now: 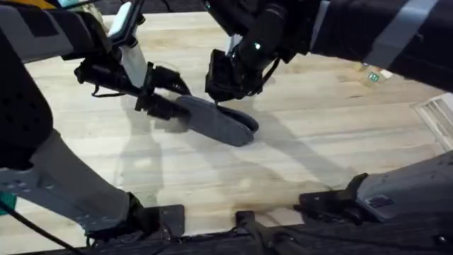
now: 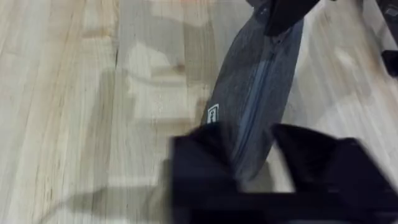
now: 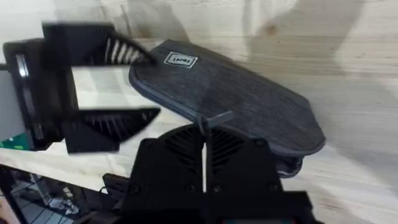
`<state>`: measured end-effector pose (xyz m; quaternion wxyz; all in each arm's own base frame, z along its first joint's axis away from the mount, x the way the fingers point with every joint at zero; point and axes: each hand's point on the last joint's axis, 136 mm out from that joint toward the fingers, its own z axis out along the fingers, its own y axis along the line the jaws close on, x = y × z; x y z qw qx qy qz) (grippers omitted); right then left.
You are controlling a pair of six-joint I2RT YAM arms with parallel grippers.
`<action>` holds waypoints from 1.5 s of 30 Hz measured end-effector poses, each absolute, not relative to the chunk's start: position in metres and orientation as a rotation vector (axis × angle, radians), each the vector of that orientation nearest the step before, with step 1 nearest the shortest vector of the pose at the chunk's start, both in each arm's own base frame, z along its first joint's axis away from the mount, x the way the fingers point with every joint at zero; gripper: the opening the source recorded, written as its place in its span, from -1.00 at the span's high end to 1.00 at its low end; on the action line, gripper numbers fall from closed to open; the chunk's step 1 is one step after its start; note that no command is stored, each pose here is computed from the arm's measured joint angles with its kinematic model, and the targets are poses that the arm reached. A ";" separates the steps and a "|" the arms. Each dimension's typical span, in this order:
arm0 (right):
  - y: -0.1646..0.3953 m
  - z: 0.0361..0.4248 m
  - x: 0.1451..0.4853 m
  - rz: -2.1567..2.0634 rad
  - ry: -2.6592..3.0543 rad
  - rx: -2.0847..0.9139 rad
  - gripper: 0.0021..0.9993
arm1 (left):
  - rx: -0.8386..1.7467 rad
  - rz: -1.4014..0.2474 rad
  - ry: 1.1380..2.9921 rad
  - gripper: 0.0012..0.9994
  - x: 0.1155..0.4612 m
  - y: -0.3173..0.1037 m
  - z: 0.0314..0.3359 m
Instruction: Unzip the bag, pick up the pens from the table one at a time and place them inside, then zip the bag closed.
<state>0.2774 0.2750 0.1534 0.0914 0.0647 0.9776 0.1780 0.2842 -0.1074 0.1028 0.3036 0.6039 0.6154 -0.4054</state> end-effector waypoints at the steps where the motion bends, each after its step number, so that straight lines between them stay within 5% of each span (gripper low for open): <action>1: 0.275 0.153 0.277 0.528 2.905 0.192 0.94 | 1.600 -1.073 1.629 0.47 0.284 -0.107 0.103; 2: 0.275 0.153 0.277 0.530 2.907 0.192 0.94 | 1.602 -1.072 1.629 0.77 0.284 -0.107 0.103; 4: 0.275 0.153 0.277 0.531 2.906 0.192 0.94 | 1.603 -1.073 1.632 0.90 0.284 -0.107 0.102; 22: 0.176 0.136 0.259 0.195 3.135 0.296 0.94 | 1.602 -1.087 1.624 0.91 0.283 -0.111 0.103; 36: 0.135 0.135 0.284 0.250 3.111 0.466 0.94 | 1.546 -1.128 1.591 0.92 0.284 -0.121 0.113; 45: 0.112 0.071 0.271 0.215 3.134 0.608 0.94 | 1.557 -1.127 1.598 0.92 0.282 -0.120 0.112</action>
